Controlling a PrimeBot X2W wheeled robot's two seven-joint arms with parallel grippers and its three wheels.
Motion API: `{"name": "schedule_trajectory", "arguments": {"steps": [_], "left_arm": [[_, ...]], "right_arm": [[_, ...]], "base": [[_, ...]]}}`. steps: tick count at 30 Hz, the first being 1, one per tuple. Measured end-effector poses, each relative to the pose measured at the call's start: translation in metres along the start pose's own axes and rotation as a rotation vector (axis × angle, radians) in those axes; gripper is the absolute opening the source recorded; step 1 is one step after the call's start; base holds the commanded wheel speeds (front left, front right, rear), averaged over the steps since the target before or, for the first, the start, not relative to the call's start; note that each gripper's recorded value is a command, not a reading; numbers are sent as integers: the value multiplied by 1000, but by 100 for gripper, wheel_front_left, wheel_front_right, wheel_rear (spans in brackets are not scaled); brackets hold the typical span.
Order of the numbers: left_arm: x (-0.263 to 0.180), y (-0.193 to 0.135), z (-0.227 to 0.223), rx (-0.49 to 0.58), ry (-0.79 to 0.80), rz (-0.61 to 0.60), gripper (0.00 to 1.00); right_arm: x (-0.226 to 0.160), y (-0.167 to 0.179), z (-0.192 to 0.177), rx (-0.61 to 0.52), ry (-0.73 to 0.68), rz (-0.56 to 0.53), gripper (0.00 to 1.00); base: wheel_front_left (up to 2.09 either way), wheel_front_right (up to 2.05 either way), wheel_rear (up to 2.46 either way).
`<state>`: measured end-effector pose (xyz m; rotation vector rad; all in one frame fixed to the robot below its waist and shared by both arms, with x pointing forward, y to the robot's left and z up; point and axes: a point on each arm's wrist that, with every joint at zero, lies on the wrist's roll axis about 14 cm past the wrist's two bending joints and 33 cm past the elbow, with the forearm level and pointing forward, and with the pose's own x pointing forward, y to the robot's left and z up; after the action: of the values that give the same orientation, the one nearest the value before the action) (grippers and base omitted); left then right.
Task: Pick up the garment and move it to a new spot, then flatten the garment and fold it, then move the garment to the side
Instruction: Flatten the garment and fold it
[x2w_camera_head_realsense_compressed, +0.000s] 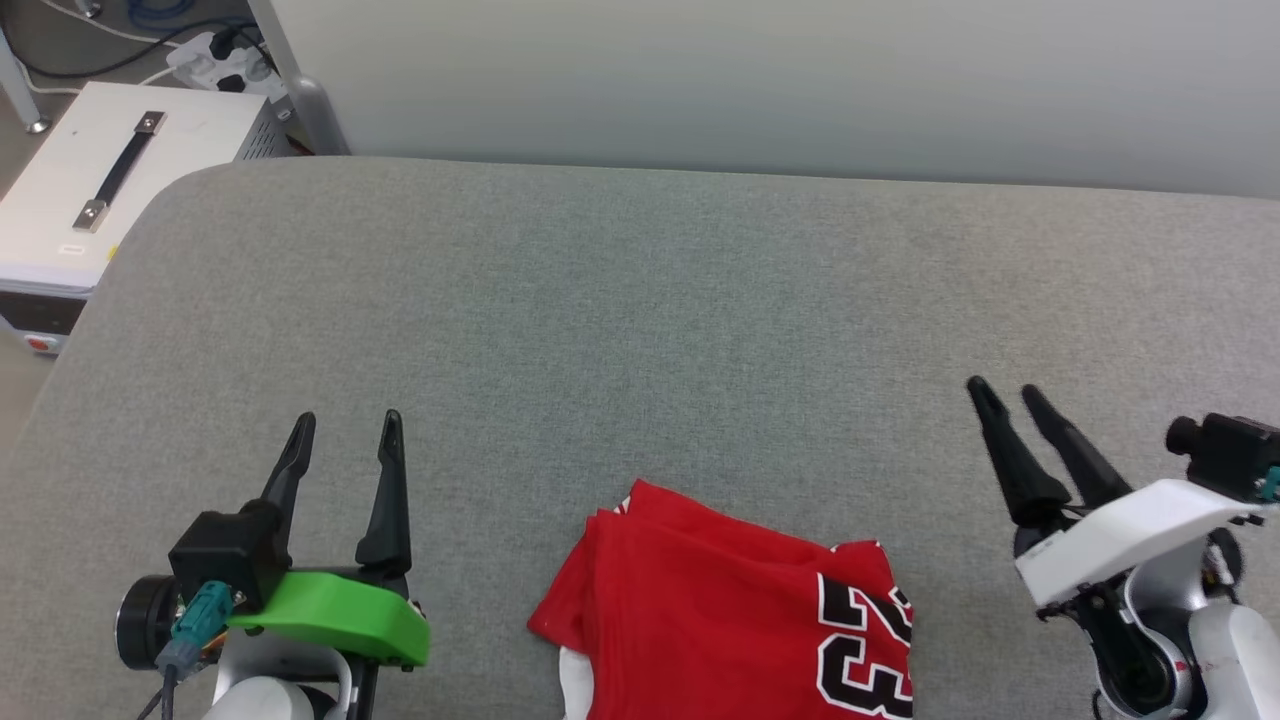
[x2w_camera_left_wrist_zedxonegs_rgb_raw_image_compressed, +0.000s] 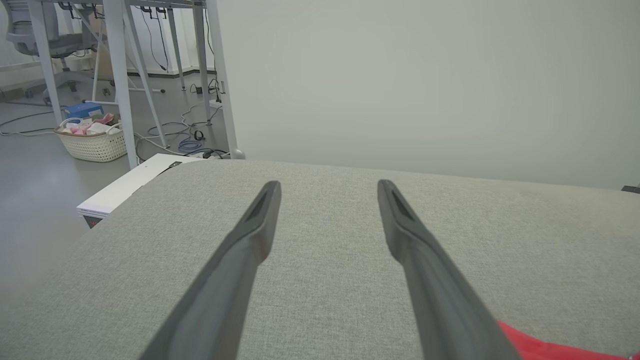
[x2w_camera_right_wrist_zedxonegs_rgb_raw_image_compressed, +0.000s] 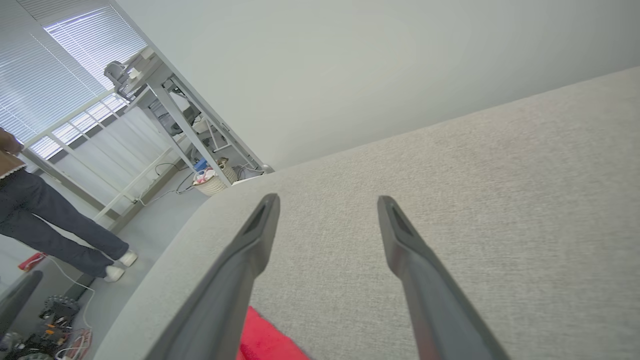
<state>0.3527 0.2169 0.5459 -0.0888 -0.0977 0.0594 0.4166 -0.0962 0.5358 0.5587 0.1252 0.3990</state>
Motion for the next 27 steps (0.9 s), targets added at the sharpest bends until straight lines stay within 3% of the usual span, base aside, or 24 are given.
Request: {"name": "schedule_trajectory", "arguments": {"steps": [6,13,27], "left_arm": [[-3,-3,1,-5,-5,-6,100],[-9,-5,-3,-6,3,-13,100],[-27,-19,-17,-10,26,-55,100]], "right_arm": [[-35,-35,36,-274,-132,-159,100],[-65,-26,59,-457,-224,-202,100],[-110,-22,39,-493,-190,-255,100]], "base": [[0,0,0],[0,0,0],[0,0,0]]}}
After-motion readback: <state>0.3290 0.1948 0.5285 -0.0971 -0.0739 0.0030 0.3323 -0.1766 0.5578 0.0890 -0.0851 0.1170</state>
